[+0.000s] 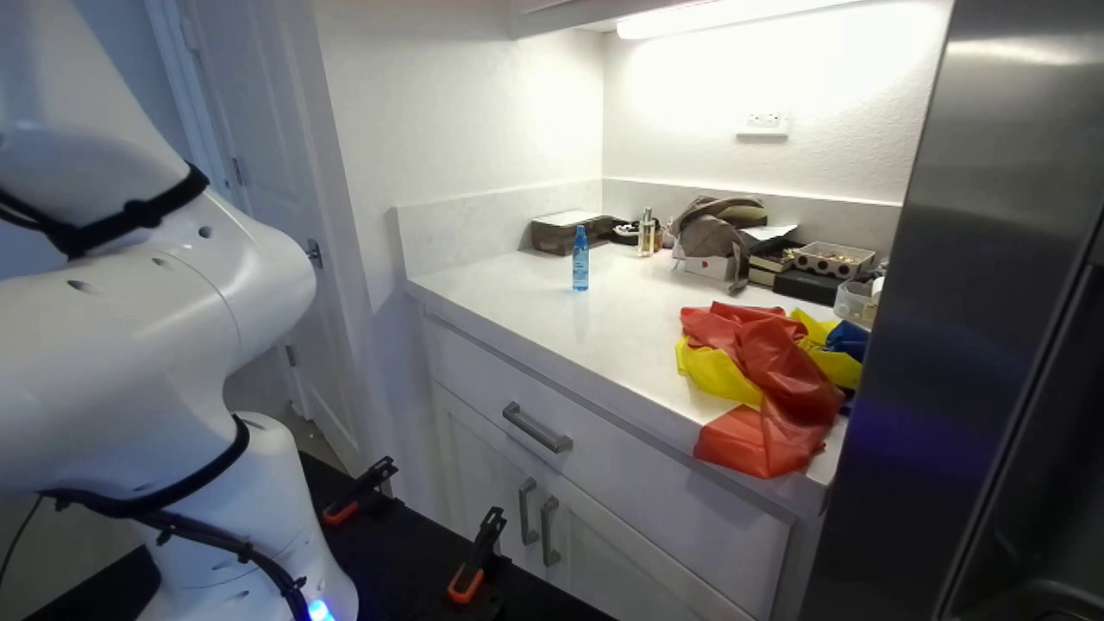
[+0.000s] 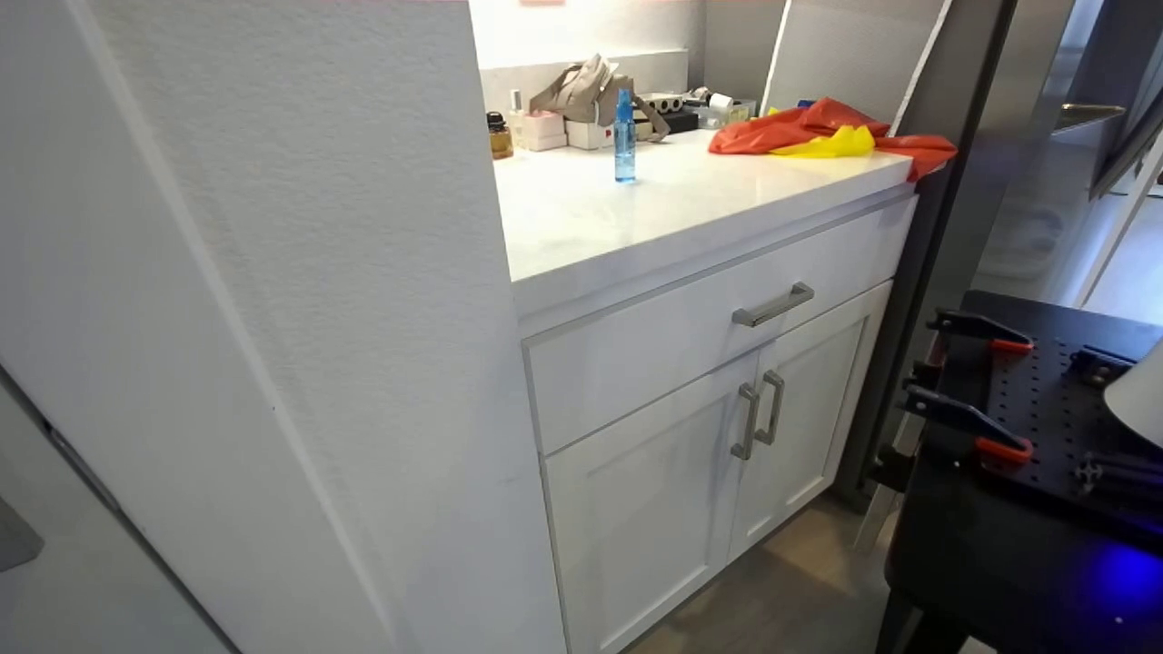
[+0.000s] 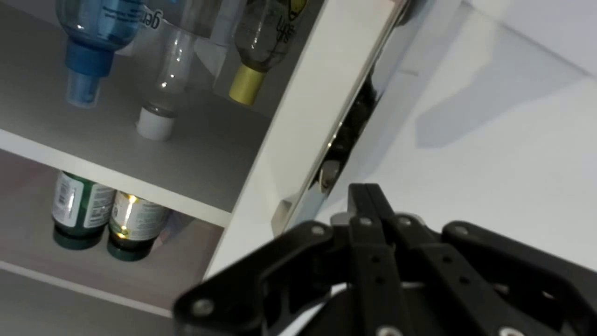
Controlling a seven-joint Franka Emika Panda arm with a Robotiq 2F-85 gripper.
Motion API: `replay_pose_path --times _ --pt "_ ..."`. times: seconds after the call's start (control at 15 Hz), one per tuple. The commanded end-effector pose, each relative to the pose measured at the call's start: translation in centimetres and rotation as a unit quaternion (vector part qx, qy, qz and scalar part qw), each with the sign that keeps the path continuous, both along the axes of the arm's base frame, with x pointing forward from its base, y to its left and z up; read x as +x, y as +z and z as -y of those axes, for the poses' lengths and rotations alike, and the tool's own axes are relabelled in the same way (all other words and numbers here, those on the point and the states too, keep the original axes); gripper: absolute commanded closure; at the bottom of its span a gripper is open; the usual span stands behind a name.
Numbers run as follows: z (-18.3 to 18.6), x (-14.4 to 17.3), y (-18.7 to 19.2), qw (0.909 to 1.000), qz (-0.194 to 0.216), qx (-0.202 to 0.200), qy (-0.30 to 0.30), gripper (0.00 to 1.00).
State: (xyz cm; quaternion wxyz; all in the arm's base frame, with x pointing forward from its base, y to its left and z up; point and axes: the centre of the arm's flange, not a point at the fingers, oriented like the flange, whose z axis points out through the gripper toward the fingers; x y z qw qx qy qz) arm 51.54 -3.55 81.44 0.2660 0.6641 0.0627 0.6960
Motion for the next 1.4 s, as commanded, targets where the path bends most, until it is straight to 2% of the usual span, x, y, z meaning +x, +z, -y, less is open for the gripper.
replay_pose_path --times 0.0,0.67,0.73,0.87,1.0,1.33 --pt "0.2 2.0 0.8 0.9999 0.008 0.009 0.001 1.00" --pt "-0.5 2.5 1.1 0.9998 0.012 0.006 0.013 1.00" --pt "-0.7 2.5 1.1 0.9998 0.010 0.009 0.014 0.74" --pt "-1.3 2.0 1.1 0.9997 0.003 0.012 0.023 0.66" --pt "-2.8 0.7 1.4 0.9991 -0.005 0.016 0.039 0.50" --pt "-9.1 -3.8 2.4 0.9945 -0.041 0.013 0.096 0.13"
